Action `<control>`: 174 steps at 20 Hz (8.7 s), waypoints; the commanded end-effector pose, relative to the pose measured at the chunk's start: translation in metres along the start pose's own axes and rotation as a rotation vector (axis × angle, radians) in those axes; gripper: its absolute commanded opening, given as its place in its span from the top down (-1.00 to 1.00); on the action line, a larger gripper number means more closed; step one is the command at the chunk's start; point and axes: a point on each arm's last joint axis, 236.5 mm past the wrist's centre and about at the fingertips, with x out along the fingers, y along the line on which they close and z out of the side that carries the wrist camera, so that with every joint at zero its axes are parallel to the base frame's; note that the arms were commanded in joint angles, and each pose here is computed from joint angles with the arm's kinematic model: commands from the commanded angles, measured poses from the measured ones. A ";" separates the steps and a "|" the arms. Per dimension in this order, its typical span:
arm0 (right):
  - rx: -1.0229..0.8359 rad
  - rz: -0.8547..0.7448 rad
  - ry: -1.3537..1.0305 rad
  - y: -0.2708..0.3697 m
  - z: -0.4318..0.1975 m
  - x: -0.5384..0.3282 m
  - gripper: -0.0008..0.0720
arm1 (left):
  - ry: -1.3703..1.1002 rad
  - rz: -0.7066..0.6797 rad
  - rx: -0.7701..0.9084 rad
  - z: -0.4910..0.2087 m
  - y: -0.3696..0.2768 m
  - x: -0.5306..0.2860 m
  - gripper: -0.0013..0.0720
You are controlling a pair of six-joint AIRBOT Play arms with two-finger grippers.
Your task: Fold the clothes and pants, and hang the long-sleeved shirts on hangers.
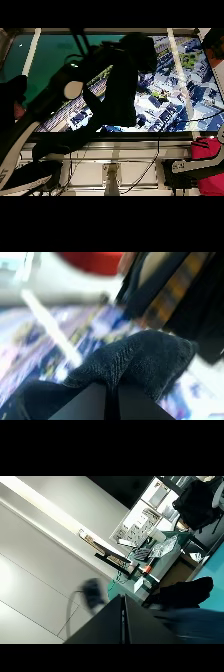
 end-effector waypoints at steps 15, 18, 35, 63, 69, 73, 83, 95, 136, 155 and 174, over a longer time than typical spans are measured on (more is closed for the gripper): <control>-0.018 -0.361 0.036 -0.092 -0.007 -0.016 0.85 | 0.537 0.170 0.198 -0.117 0.086 0.008 -0.27; 0.001 -0.586 0.071 -0.156 -0.015 -0.042 0.86 | 0.594 0.202 0.248 -0.108 0.089 -0.018 0.67; 0.649 -0.524 0.354 -0.324 -0.212 0.044 -0.73 | 0.941 0.471 -0.138 -0.231 0.215 -0.112 0.93; 0.352 -0.599 0.286 -0.314 -0.168 0.101 0.86 | 1.434 0.054 -0.018 -0.340 0.139 -0.151 0.07; 0.388 -0.743 0.268 -0.342 -0.159 0.055 0.86 | 1.304 0.143 0.068 -0.298 0.154 -0.137 0.94; 0.436 -0.915 0.183 -0.369 -0.127 -0.037 0.87 | 0.804 0.417 0.321 -0.126 0.189 -0.101 0.94; 0.690 -1.289 0.400 -0.328 -0.174 -0.206 0.86 | 0.119 0.419 0.285 0.021 0.187 -0.020 0.94; 0.829 -1.410 0.451 -0.313 -0.194 -0.228 -0.56 | -0.427 0.046 0.189 0.024 0.106 0.071 0.31; 0.514 -0.950 0.179 -0.361 -0.116 -0.129 -0.53 | 1.377 0.050 0.784 -0.268 0.231 -0.152 -0.39; 0.519 -0.948 0.190 -0.359 -0.118 -0.129 -0.53 | 1.238 0.339 0.866 -0.230 0.272 -0.125 0.93; 0.520 -0.948 0.190 -0.359 -0.118 -0.130 -0.53 | 0.503 0.580 0.700 -0.001 0.232 -0.172 0.94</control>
